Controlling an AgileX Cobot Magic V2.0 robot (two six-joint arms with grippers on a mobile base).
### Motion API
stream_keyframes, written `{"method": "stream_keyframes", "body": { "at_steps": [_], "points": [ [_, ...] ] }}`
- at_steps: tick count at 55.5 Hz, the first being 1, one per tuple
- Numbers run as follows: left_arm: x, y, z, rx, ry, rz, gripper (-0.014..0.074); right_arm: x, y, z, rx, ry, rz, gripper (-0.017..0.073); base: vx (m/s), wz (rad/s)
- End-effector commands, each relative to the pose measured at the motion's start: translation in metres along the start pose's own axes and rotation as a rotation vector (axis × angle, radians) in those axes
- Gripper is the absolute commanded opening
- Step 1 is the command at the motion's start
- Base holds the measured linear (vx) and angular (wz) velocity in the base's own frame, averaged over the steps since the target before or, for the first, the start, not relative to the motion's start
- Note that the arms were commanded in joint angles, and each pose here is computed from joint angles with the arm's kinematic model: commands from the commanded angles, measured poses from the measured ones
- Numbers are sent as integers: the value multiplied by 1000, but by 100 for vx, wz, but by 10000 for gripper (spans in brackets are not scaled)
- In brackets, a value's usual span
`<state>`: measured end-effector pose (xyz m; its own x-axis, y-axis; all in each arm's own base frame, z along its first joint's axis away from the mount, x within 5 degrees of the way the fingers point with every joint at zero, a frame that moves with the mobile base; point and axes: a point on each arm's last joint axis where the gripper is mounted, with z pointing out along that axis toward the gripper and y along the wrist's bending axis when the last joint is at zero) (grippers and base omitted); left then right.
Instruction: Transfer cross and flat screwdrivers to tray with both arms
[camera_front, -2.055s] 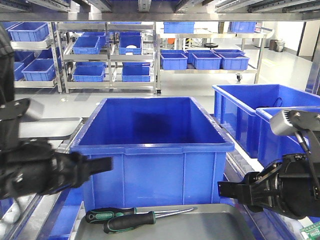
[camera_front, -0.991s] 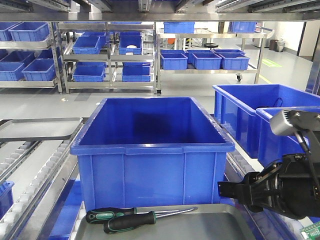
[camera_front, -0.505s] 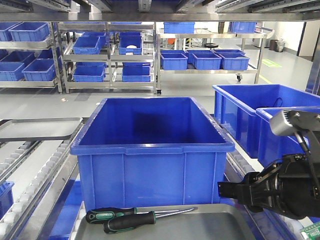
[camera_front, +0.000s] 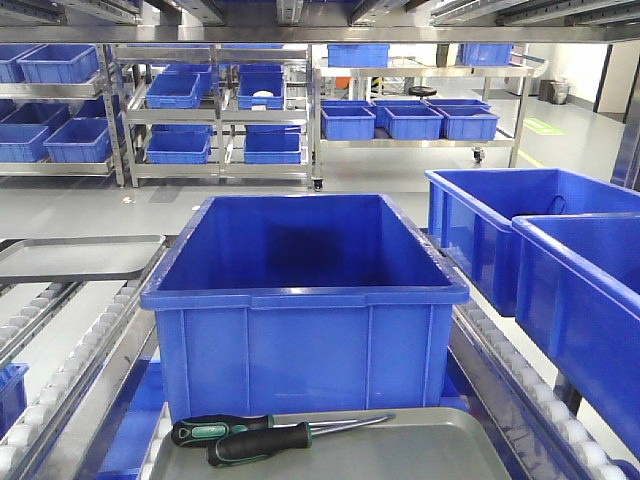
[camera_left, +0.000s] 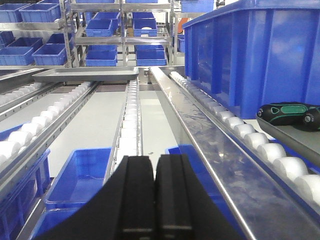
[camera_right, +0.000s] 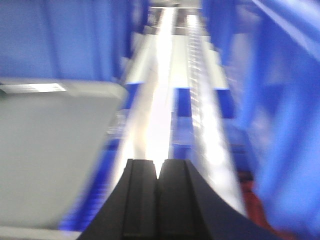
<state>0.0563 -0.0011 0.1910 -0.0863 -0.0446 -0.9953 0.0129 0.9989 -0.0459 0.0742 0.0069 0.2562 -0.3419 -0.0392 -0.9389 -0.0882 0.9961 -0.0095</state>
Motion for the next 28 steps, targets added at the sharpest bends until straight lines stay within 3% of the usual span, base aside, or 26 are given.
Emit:
{"method": "stream_keyframes", "body": {
  "at_steps": [1, 15, 28],
  "points": [
    [-15, 0, -2, 0, -103, -9, -6, 5, -4, -3, 55, -160, -12, -13, 0, 0],
    [-15, 0, -2, 0, -103, -9, -6, 63, -3, 4, 54, -378, 52, -10, 0, 0],
    [-15, 0, -2, 0, -104, -9, -6, 67, -4, 6, 56, -311, 57, -10, 0, 0]
  ]
}}
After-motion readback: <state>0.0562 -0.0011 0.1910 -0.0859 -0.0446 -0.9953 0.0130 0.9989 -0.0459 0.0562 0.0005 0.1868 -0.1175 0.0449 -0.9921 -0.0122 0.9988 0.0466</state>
